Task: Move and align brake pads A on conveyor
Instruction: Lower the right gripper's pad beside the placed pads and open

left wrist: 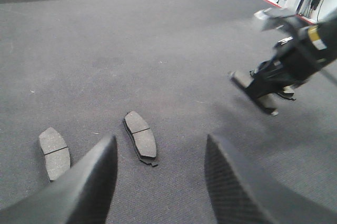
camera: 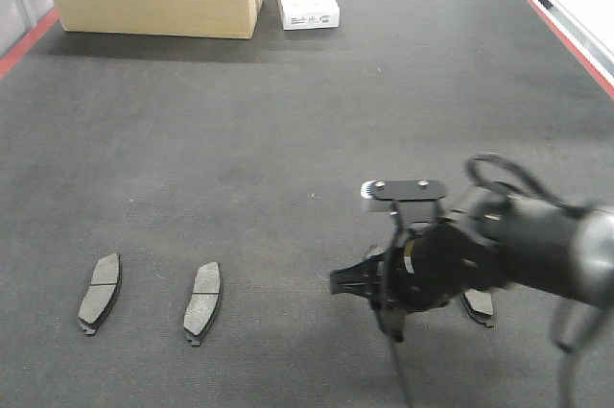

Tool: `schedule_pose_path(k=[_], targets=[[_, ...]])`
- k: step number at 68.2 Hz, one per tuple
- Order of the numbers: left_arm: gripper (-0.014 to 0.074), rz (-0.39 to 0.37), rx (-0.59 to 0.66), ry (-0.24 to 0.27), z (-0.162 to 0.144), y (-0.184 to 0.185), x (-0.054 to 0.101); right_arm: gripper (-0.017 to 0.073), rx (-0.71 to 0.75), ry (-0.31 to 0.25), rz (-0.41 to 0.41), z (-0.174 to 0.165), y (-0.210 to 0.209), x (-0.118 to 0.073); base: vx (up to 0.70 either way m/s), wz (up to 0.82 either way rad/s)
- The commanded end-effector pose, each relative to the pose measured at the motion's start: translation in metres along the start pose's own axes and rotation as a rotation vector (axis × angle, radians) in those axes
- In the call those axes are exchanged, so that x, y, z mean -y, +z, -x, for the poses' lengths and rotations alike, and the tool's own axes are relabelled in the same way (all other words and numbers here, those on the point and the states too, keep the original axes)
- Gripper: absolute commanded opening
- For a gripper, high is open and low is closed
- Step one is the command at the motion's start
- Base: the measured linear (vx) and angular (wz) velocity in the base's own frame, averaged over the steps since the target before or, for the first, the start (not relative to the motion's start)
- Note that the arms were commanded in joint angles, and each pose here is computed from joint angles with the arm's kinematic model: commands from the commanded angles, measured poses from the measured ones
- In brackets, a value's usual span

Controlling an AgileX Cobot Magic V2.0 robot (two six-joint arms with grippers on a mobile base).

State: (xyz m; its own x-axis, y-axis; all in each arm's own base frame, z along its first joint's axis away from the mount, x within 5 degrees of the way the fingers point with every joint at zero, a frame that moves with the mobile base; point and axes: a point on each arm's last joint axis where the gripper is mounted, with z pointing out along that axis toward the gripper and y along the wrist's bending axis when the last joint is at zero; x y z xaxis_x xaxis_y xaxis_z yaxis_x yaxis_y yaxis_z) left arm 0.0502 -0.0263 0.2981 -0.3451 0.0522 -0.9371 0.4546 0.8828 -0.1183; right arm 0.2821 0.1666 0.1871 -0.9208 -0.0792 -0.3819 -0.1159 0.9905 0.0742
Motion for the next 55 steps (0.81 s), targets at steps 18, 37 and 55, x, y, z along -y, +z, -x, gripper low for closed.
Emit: schedule_pose_path(k=[18, 37, 55], targets=[[0.0377, -0.025, 0.082, -0.003, 0.013, -0.003, 0.003, 0.0323, 0.001, 0.021, -0.006, 0.036, 0.013, -0.017, 0.0, 0.0], [0.0377, -0.025, 0.082, -0.003, 0.013, -0.003, 0.003, 0.0375, -0.016, -0.004, -0.059, 0.043, -0.001, -0.014, 0.0, 0.0], [0.0377, -0.025, 0.082, -0.003, 0.013, -0.003, 0.003, 0.0373, 0.128, -0.072, -0.084, 0.034, -0.064, 0.004, 0.0, 0.0]])
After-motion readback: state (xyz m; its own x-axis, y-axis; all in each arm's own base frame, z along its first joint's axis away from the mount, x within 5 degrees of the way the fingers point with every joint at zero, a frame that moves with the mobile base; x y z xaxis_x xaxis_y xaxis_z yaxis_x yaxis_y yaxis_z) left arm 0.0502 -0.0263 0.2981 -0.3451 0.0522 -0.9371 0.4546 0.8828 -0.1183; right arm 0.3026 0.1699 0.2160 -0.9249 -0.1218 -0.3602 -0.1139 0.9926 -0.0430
